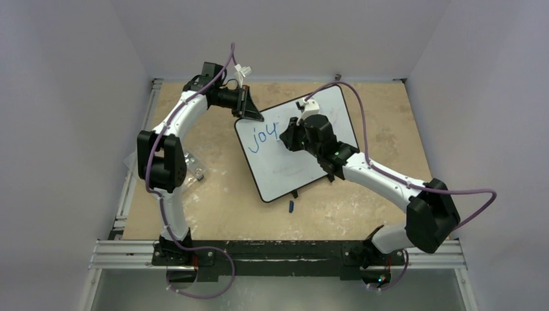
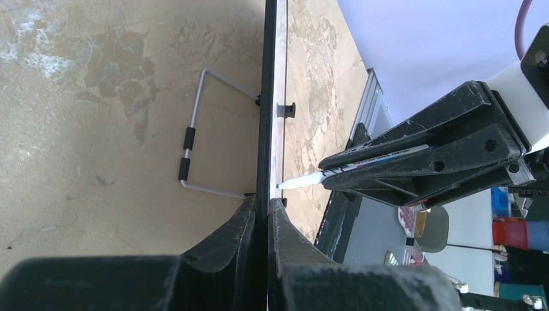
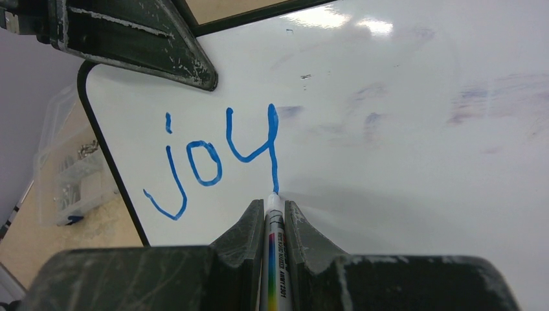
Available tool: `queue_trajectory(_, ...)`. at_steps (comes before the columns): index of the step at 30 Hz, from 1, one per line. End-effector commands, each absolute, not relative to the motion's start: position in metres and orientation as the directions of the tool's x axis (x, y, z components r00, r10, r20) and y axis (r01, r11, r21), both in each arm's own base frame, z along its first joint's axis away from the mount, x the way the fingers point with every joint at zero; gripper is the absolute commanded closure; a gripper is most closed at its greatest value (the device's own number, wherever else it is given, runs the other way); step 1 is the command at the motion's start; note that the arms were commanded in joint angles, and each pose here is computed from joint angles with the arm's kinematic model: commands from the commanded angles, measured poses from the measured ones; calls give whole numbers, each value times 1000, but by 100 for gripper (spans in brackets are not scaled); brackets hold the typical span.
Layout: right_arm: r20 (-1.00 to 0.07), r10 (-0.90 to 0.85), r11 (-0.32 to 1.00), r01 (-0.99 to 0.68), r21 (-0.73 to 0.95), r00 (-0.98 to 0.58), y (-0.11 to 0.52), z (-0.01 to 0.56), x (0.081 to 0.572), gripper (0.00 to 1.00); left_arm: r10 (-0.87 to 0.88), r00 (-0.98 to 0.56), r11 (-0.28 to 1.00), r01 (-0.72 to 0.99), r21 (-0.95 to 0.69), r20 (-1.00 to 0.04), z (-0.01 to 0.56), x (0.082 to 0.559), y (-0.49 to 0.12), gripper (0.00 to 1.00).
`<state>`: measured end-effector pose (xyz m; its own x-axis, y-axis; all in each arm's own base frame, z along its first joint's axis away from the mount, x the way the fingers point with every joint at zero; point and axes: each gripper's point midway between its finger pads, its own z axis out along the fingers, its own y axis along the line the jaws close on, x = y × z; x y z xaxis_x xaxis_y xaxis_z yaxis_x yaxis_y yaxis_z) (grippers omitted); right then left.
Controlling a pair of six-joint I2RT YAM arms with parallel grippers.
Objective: Write a sentence on the whiteboard
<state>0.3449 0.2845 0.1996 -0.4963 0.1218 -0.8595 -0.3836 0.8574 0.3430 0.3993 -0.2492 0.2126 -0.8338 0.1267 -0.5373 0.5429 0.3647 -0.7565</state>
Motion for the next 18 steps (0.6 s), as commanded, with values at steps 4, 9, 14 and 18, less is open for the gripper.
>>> queue_trajectory(4,-828,74,843,-408,350,-556,285,174,331,100,136,-747,275,659,-700,-651,263,381,-258,100)
queue_trajectory(9,-827,72,824,-434,365,-558,293,177,330,100,136,-747,275,659,-700,-650,262,381,-258,100)
queue_trajectory(14,-830,77,809,-452,376,-552,300,183,333,100,136,-746,274,661,-699,-652,263,381,-258,100)
queue_trajectory(18,-834,77,789,-478,386,-547,308,192,334,100,136,-746,273,660,-700,-651,263,381,-258,100)
